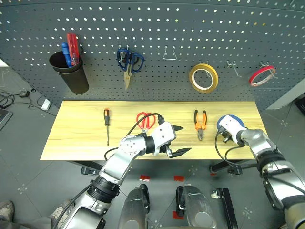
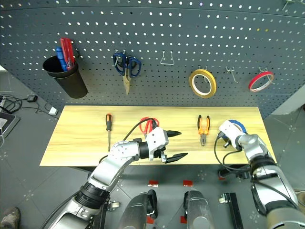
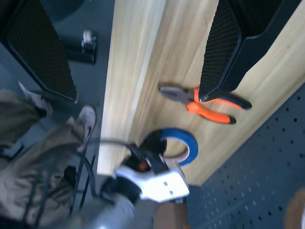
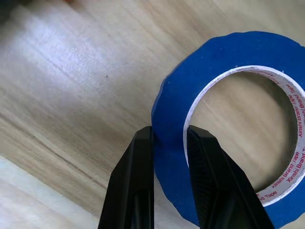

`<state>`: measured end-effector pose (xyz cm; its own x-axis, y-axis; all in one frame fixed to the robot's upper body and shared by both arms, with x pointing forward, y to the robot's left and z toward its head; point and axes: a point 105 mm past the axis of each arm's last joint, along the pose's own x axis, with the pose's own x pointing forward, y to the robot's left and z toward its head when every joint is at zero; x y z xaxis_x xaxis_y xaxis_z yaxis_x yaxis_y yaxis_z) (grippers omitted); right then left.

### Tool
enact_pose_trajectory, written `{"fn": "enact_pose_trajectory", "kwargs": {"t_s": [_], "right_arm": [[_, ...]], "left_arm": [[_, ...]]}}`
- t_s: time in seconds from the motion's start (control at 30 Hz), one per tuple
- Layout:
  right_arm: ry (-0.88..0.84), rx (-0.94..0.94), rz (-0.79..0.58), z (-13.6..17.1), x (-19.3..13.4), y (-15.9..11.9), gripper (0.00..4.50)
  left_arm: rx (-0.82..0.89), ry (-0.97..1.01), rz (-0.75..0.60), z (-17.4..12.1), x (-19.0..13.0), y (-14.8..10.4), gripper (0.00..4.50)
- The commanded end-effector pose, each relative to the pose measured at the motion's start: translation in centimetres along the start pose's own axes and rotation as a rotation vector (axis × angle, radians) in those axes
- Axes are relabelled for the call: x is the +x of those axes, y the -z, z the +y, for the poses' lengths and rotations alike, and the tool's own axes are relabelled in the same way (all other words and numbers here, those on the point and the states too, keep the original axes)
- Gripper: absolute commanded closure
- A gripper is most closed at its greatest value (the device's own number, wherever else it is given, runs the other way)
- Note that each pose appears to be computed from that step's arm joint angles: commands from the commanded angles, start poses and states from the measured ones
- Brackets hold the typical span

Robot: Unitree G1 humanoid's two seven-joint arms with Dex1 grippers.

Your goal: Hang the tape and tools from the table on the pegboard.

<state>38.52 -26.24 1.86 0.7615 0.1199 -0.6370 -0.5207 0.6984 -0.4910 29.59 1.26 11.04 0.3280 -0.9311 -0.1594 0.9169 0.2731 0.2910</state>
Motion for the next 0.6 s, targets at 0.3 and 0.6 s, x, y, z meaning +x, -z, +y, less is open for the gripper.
{"fn": "enact_pose_trajectory", "kwargs": {"t_s": [0.3, 0.6], "right_arm": [[0.419, -0.155, -0.462, 3.3, -10.3, -7.5, 3.84], [0.589, -0.213, -0.696, 0.2, -14.0, -12.9, 3.84]], "left_arm": [[-0.034, -0.133, -0.196, 3.7, 0.8, -6.3, 0.23], [-0.124, -0.158, -0.329, 6.0, 1.2, -10.7, 0.23]]}}
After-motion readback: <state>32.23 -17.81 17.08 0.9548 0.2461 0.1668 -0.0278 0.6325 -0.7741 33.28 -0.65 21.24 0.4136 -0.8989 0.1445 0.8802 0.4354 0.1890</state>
